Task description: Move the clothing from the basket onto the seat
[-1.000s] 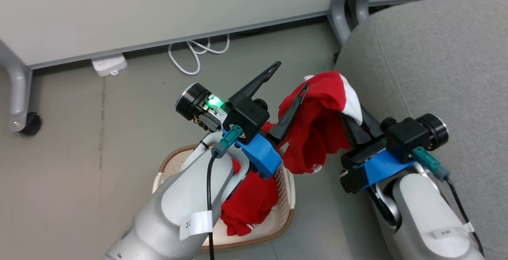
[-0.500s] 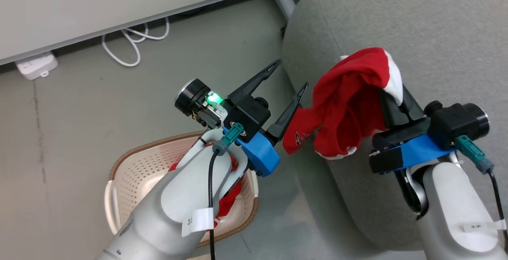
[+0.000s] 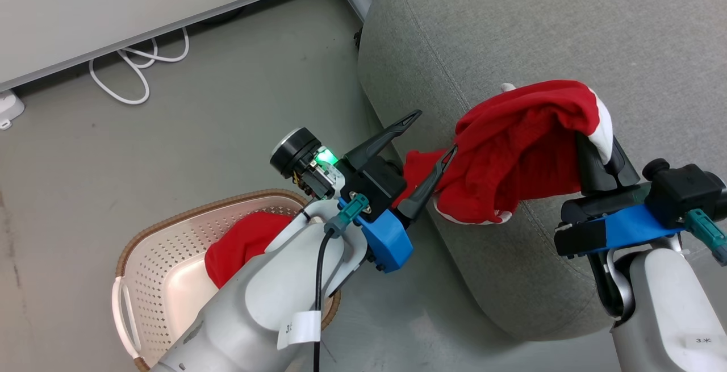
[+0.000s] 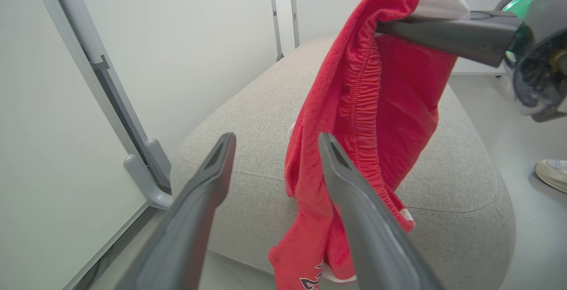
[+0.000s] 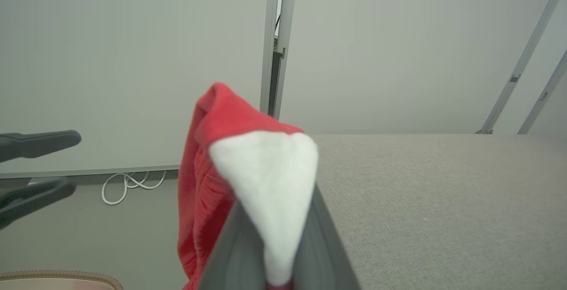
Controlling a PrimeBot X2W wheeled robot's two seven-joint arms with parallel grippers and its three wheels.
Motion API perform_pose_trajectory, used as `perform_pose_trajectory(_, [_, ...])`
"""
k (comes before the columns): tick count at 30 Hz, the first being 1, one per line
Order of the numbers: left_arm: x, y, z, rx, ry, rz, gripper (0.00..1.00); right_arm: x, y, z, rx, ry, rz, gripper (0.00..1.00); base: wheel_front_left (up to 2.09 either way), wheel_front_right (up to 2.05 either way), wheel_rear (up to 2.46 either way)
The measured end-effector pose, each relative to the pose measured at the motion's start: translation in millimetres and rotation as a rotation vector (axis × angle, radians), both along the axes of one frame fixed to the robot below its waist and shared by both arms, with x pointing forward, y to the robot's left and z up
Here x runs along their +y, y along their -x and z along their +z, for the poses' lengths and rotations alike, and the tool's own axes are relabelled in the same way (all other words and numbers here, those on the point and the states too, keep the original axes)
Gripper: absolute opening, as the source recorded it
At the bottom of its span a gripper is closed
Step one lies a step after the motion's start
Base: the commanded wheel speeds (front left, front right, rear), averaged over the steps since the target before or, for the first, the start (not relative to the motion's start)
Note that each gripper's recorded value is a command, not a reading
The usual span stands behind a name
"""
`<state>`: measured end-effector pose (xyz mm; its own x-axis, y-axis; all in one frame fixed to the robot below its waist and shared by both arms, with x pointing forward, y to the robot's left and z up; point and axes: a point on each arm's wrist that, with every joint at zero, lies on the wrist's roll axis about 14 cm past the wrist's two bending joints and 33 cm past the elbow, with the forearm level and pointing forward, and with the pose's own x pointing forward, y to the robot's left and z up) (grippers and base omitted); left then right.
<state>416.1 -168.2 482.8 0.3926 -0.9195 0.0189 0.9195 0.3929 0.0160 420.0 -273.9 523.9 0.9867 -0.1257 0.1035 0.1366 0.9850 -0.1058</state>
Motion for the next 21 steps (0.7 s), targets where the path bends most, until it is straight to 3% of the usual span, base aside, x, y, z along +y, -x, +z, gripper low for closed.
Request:
perform_pose_trajectory(12, [-4,5,-3,0.010,-0.001,-0.019,1.00,-3,1,-1,0.001,0.005,-0.013,0.00,0.00,0.00,0.00])
perform_pose_trajectory(21, [-6,-7,-8,0.019,0.017,-0.014,1.00,-11,-28,37,-0.094,0.092,0.002,0.00,0.00,0.00,0.00])
